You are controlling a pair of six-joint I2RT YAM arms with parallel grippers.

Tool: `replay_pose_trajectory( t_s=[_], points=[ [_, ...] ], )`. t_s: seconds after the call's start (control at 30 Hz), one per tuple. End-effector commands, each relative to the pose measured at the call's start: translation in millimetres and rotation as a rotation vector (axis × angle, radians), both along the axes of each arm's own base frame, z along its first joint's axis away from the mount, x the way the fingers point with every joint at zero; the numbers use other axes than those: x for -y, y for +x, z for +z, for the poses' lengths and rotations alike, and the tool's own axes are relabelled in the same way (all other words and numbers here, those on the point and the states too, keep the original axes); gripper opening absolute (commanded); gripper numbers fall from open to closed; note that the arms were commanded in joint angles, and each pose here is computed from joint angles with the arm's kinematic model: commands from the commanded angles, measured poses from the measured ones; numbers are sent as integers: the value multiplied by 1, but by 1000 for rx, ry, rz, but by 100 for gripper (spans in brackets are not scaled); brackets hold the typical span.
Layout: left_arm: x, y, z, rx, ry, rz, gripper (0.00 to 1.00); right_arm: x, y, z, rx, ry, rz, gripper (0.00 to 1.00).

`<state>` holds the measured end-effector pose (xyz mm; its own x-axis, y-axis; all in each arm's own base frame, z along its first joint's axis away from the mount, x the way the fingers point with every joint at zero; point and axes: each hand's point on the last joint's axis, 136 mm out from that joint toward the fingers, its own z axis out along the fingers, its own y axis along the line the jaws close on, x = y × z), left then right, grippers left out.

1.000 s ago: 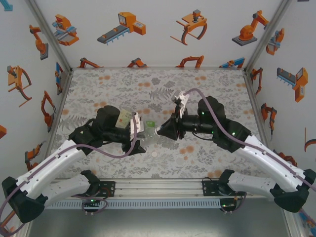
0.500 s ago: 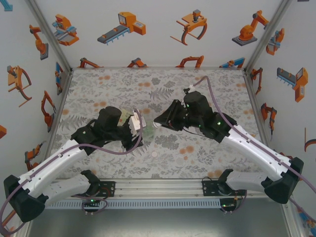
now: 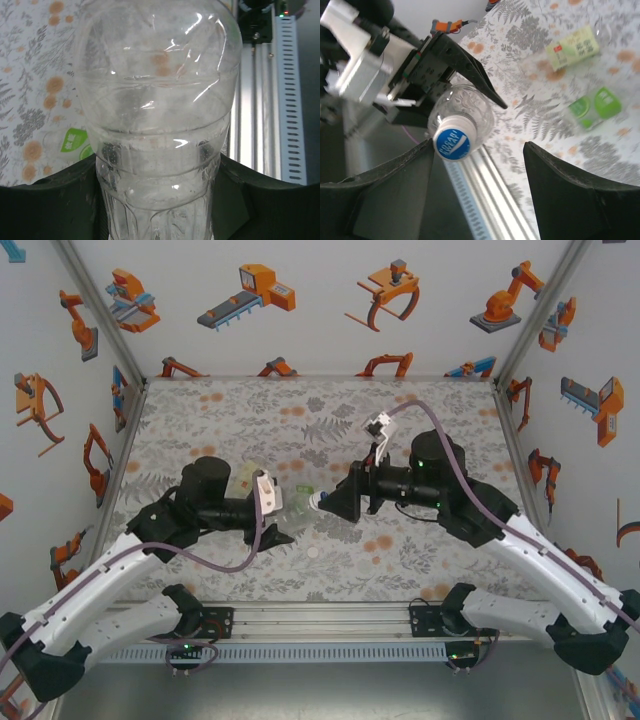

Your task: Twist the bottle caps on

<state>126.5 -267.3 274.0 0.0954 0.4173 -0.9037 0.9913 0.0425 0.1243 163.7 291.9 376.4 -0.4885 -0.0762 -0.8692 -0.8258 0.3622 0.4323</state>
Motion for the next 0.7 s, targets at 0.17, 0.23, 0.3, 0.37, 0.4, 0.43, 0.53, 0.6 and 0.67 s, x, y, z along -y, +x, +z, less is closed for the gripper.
replay_pose_trajectory(
  t_s=[0.17, 0.23, 0.3, 0.37, 0.4, 0.43, 0.53, 0.6, 0.67],
  points=[
    [-6, -35, 17, -25, -55, -147, 0, 1, -76, 30, 652, 60, 495, 57],
    [-6, -37, 17, -32, -56, -155, 0, 1, -79, 30, 710, 69, 515, 56],
    [-5, -37, 18, -37, -57, -158, 0, -1, -76, 31, 722, 64, 508, 55],
    [-4, -36, 17, -45, -52, -160, 0, -4, -75, 32, 724, 61, 511, 54],
    [-4, -36, 16, -52, -46, -159, 0, -5, -76, 33, 727, 67, 522, 54],
    [-3, -35, 15, -56, -40, -158, 0, -6, -77, 36, 733, 75, 532, 54],
    [-3, -34, 13, -66, -25, -153, 0, -9, -80, 37, 727, 80, 558, 54],
    [-3, -34, 13, -63, -23, -155, 0, -11, -79, 34, 724, 69, 562, 52],
    [-3, -33, 13, -62, -22, -154, 0, -12, -76, 30, 720, 57, 555, 48]
  ],
)
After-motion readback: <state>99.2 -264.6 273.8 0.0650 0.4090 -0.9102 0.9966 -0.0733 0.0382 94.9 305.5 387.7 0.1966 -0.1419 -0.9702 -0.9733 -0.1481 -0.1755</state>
